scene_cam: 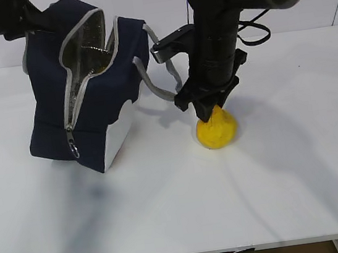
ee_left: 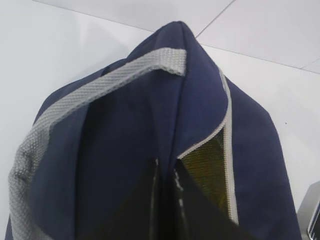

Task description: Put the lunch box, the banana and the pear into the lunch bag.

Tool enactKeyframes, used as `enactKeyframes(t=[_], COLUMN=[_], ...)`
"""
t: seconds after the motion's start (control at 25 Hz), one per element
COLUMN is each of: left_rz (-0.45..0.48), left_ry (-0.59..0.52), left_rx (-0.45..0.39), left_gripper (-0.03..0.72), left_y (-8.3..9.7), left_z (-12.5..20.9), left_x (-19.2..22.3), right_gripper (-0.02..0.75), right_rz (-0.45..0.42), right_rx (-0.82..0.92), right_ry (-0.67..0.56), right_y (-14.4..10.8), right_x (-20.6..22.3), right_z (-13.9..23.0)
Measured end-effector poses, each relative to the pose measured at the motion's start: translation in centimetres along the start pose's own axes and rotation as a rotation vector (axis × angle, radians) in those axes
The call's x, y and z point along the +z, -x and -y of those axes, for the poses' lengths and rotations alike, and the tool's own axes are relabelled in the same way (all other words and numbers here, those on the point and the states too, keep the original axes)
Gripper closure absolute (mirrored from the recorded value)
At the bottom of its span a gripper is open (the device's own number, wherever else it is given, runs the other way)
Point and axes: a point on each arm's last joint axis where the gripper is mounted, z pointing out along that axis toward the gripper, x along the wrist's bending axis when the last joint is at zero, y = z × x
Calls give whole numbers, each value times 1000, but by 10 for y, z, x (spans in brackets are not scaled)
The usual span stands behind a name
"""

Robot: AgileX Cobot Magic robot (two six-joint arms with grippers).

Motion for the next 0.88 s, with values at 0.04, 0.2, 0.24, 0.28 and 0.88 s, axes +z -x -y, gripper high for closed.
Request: enactKeyframes(t=[0.04,0.2,0.24,0.28,0.88], left_rz=[0,0,0,0,0], left_ry=[0,0,0,0,0], left_rx=[0,0,0,0,0], left_gripper=[690,690,690,690,690], left_y=[0,0,0,0,0], left_z=[0,0,0,0,0], left_x=[0,0,0,0,0], right_gripper=[435,436,437,437,442], right_rz=[0,2,6,10,144], right_rx=[0,3,4,6,14], right_ry=[-3,8,27,54,327], right_y=[0,2,3,4,19], right_x=[0,-6,-11,-18,-138], right_z=[0,-7,-10,-14,-9])
